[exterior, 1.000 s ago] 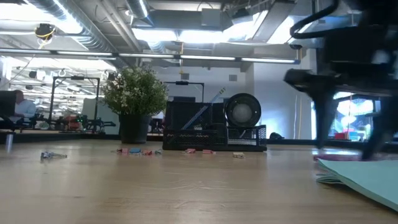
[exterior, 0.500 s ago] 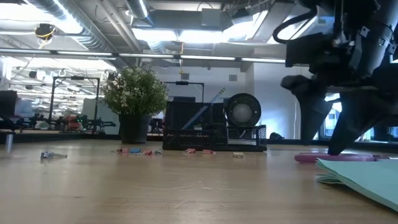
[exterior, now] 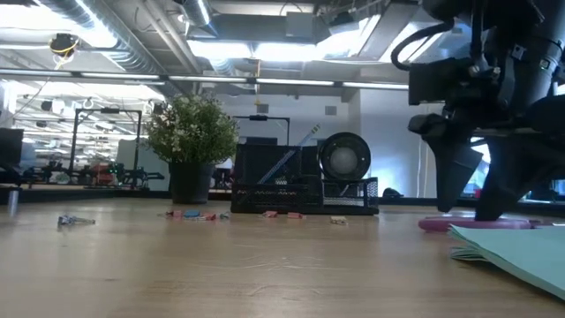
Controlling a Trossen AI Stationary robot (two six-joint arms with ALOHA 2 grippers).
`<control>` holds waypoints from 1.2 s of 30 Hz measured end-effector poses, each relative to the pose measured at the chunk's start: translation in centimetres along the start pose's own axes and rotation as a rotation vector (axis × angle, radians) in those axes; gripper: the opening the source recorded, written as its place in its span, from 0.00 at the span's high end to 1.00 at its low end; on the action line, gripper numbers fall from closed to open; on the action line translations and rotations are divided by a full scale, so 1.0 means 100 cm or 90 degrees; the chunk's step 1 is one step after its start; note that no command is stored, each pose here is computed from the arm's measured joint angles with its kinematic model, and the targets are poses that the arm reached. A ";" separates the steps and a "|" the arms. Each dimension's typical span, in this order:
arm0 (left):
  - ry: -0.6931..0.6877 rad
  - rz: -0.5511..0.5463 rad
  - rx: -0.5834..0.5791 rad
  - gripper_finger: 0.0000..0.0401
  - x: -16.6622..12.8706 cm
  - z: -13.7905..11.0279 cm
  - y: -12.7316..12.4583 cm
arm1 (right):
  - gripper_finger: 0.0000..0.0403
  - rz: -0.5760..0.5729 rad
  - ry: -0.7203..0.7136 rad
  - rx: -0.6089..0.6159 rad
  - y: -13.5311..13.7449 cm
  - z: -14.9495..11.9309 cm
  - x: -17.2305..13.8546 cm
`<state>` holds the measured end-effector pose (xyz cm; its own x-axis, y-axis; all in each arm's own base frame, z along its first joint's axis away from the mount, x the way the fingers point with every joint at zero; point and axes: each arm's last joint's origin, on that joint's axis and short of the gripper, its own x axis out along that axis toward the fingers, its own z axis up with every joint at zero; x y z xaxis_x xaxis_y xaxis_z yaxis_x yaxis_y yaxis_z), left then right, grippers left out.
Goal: Pick and place office supplies into organizer
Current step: Put the purple scissors into the black desk organizer
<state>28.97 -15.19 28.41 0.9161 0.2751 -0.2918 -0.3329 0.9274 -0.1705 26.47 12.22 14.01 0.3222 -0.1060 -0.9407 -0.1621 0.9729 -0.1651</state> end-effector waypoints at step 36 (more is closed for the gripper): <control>-0.009 0.017 0.000 0.77 0.000 0.000 0.001 | 0.81 0.071 0.019 0.002 -0.006 -0.011 0.012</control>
<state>28.96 -15.09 28.43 0.9097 0.3039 -0.2831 -0.3578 0.9195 -0.1626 25.91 11.26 12.63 0.2743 -0.0030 -0.9617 -0.1925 0.9796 -0.0579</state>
